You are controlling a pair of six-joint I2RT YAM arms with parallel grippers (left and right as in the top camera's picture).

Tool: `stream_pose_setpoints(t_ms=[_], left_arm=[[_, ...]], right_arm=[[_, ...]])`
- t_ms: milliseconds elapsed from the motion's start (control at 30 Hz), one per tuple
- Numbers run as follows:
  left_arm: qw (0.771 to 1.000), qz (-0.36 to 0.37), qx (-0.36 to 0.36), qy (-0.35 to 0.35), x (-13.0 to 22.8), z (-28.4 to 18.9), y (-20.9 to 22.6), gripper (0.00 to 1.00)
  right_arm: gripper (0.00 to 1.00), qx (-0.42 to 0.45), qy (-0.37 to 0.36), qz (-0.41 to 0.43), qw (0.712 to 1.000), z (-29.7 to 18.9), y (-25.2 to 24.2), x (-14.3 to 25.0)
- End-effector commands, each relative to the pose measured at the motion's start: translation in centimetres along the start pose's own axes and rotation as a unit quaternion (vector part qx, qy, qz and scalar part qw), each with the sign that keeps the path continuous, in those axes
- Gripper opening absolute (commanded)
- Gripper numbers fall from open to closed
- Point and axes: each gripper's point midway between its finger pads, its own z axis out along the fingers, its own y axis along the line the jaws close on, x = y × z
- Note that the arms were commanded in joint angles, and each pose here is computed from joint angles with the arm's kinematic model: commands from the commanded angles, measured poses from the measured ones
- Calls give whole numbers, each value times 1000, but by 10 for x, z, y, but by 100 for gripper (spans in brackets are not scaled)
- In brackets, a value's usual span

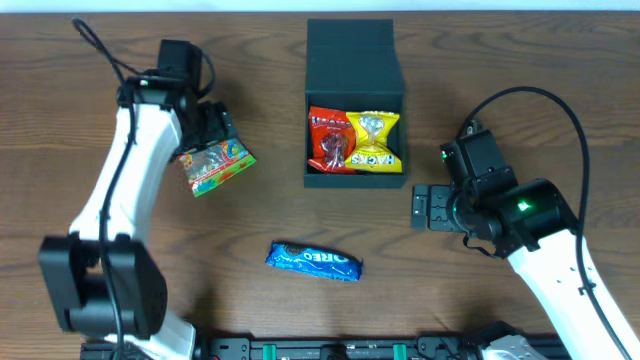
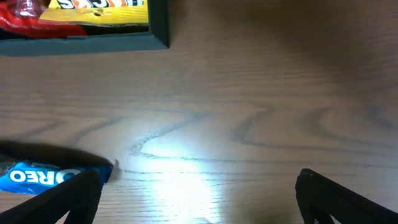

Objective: Pack container
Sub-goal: 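Lower the left gripper onto the green Haribo bag and grasp it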

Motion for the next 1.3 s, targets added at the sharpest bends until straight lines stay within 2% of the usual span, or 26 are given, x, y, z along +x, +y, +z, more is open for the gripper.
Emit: stream_pose_setpoints(t_ms=[0,400,700,967,1033,1200,1233,1267], left_arm=[[997,-43,51,26,-9,10,-6,95],[988,-123,44,77,-10,74,-6,95],[987,-122,25,99,-2,109,-7,95],[987,-119,24,102,0,113,-9,96],[987,-119,24,102,0,113,-9,100],[988,-113,24,102,0,113,-9,66],[988,-113,24,103,0,113,-9,62],[988,-112,24,103,0,113,-9,61]], right_arm=[[99,-5,-7,-6,1000,-1,1,-2],[99,-7,-11,-6,1000,-1,2,-4],[99,-7,-13,-4,1000,-1,2,-5],[99,-8,-15,-4,1000,-1,2,-6],[99,-9,-18,-3,1000,-1,3,-8],[99,-10,-20,-3,1000,-1,3,-8],[99,-10,-20,-3,1000,-1,3,-8],[99,-10,-20,-3,1000,-1,3,-8]])
